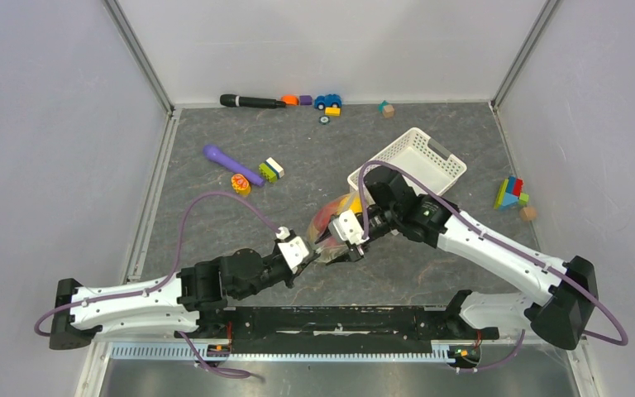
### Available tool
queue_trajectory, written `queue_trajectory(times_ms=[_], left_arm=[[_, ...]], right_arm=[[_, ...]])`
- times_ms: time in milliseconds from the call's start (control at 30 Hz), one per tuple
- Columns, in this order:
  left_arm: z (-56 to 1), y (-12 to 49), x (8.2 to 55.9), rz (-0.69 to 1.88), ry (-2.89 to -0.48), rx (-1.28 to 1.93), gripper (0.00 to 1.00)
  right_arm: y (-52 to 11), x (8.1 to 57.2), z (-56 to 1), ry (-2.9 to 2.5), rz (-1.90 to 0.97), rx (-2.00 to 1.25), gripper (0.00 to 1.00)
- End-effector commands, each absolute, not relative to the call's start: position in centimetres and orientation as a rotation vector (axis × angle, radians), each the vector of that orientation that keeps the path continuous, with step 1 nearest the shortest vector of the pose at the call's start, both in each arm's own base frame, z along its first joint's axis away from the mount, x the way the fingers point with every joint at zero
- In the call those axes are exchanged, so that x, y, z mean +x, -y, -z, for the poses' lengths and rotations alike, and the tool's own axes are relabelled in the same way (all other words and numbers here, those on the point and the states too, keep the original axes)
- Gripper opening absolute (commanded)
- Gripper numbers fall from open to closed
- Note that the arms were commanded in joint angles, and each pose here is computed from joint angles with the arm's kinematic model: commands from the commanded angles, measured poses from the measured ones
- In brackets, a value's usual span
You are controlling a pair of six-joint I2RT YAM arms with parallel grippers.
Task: Place the food in the zip-top bag and seal the zipper
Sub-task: Zip the zipper food storage bag at the center of the board.
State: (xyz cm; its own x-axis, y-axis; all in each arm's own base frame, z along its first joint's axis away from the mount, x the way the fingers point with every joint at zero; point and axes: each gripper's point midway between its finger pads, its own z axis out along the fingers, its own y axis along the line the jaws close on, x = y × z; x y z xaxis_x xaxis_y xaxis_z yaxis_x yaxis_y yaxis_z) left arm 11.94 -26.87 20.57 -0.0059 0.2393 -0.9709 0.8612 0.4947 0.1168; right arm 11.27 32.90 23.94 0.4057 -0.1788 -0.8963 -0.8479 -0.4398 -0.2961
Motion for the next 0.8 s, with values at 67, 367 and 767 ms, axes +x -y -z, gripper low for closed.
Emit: queue_trajectory(times_ms=[67, 367, 767], left_arm=[[-23.36, 27.09, 12.10, 0.677, -1.451, 0.938, 0.02], [-23.32, 27.04, 11.99, 0.684, -1.447, 0.941, 0.02], [-23.41, 26.88, 12.04, 0.685, -1.449, 0.928, 0.02]], right_arm=[[-34.20, 12.18, -25.04, -0.878, -1.035, -1.849, 0.51], [-34.56, 12.23, -24.87, -0.895, -1.036, -1.853, 0.42], [-34.75, 12.72, -25.02, -0.891, -0.991, -1.847, 0.10]])
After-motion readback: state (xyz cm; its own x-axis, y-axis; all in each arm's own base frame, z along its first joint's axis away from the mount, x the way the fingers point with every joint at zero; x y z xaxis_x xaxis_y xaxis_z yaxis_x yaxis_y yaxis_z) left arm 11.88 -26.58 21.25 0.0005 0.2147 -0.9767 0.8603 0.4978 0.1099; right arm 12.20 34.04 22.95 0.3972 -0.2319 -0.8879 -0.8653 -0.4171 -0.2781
